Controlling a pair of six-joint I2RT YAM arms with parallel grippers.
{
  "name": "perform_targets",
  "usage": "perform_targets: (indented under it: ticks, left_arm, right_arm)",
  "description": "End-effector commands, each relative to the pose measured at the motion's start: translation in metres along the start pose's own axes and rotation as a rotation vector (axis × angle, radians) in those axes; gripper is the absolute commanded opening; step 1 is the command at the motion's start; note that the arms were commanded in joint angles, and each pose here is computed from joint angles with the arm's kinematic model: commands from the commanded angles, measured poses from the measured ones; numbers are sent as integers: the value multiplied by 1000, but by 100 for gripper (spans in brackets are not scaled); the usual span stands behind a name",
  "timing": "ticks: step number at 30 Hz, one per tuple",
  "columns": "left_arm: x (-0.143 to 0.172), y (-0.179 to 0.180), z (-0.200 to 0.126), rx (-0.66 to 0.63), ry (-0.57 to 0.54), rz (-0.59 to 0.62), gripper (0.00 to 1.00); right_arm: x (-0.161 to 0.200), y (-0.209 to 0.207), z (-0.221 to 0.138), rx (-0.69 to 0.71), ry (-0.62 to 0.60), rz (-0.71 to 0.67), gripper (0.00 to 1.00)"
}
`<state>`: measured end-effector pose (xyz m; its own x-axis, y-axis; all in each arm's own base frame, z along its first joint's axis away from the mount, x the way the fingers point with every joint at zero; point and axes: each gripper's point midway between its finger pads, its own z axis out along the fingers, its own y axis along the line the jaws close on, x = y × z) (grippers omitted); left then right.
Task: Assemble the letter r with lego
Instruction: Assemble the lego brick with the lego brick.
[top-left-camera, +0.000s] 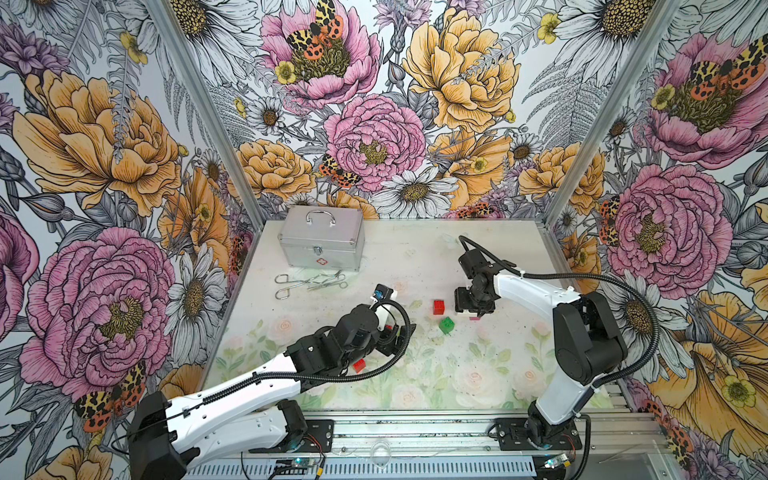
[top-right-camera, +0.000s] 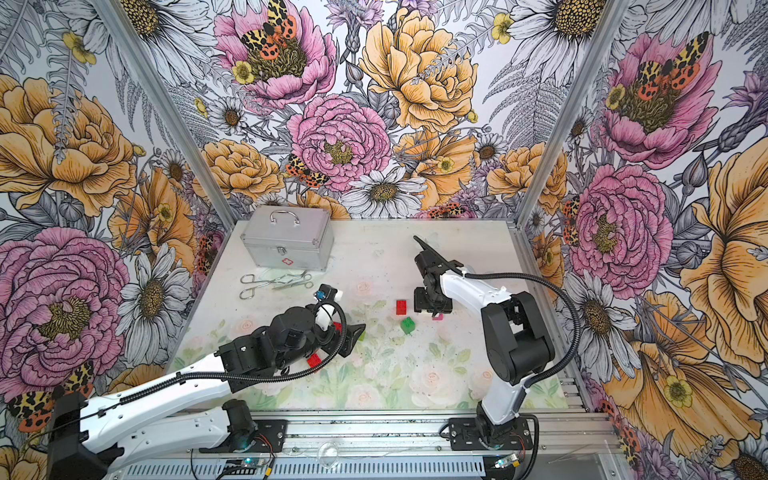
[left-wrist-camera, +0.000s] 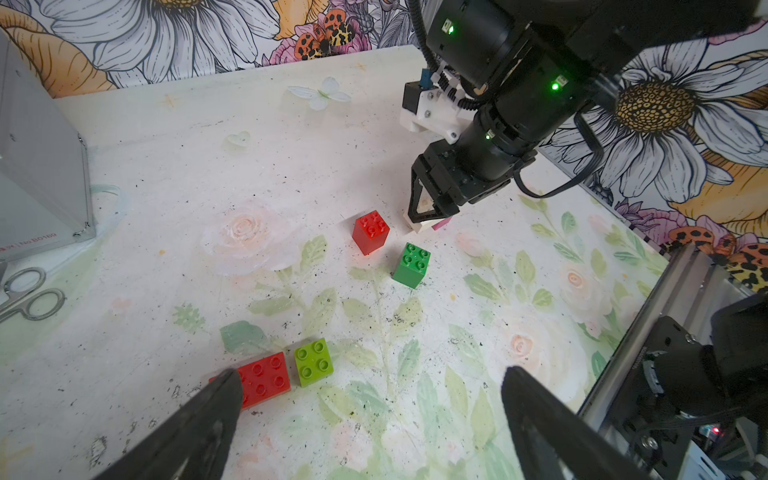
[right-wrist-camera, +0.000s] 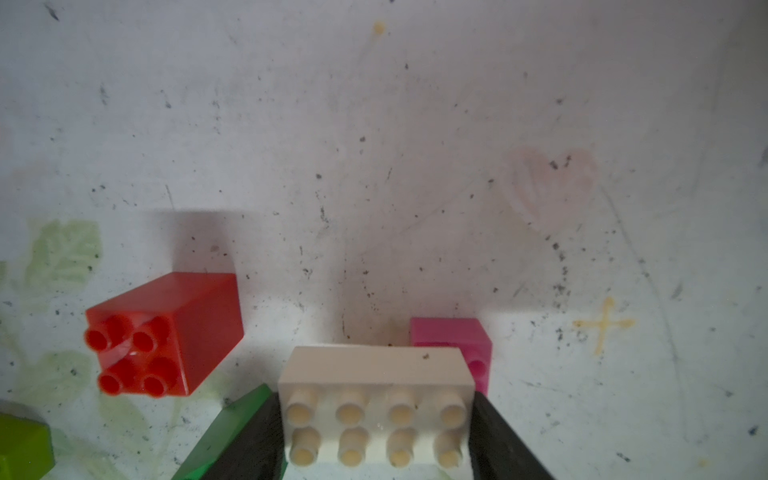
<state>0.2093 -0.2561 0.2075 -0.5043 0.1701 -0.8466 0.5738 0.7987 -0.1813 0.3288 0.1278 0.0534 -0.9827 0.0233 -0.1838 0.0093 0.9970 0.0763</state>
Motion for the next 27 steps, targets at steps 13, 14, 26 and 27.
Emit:
perform_targets:
  ticks: [13, 14, 26, 27]
  left_arm:
    - [6, -4, 3, 17, 1, -17, 99]
    - [6, -3, 3, 17, 1, -19, 99]
    - [8, -2, 4, 10, 4, -19, 99]
    - [7, -2, 4, 11, 4, -19, 99]
  right_arm:
    - [7, -4, 16, 30, 22, -1, 39]
    - [8, -4, 17, 33, 24, -1, 39]
    - [22, -11, 33, 48, 45, 12, 37]
    - [24, -11, 34, 46, 46, 14, 37]
